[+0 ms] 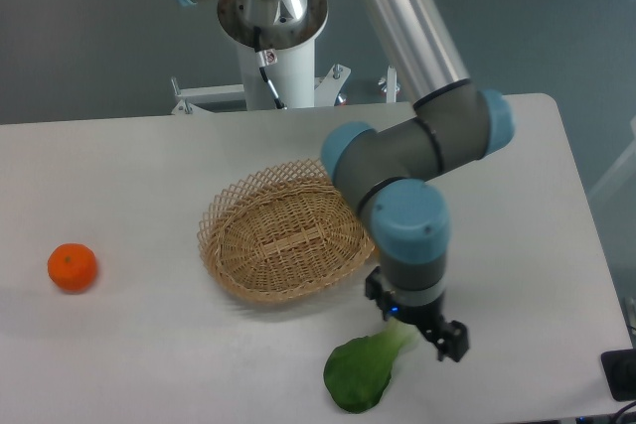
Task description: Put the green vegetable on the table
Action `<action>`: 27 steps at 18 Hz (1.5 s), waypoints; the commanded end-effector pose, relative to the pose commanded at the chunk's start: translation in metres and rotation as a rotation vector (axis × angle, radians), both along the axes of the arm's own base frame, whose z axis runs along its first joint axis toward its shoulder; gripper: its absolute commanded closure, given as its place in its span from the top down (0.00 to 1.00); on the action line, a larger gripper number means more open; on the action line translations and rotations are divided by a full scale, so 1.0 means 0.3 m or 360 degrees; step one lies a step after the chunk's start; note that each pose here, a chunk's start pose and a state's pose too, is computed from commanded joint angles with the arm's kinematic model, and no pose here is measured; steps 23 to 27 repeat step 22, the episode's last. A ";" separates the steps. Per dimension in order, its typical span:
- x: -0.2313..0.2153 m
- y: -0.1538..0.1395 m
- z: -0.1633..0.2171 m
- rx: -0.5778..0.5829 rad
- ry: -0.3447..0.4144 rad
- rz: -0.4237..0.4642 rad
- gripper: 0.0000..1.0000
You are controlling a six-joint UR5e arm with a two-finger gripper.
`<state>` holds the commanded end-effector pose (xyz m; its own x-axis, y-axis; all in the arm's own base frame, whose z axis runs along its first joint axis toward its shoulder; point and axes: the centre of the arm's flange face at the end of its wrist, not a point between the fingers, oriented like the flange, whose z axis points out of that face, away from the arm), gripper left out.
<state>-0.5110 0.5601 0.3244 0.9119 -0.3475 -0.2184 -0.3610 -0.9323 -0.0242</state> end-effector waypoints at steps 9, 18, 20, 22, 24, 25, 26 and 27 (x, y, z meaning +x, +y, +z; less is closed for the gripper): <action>-0.208 -0.149 0.055 0.0030 -0.0005 -0.0090 1.00; -0.255 -0.140 0.043 -0.0081 -0.0051 -0.0130 1.00; -0.254 -0.140 0.039 -0.0081 -0.0051 -0.0128 1.00; -0.254 -0.141 0.037 -0.0082 -0.0053 -0.0128 1.00; -0.254 -0.141 0.037 -0.0082 -0.0053 -0.0128 1.00; -0.254 -0.141 0.037 -0.0082 -0.0053 -0.0128 1.00; -0.254 -0.141 0.037 -0.0082 -0.0053 -0.0128 1.00; -0.254 -0.141 0.037 -0.0082 -0.0053 -0.0128 1.00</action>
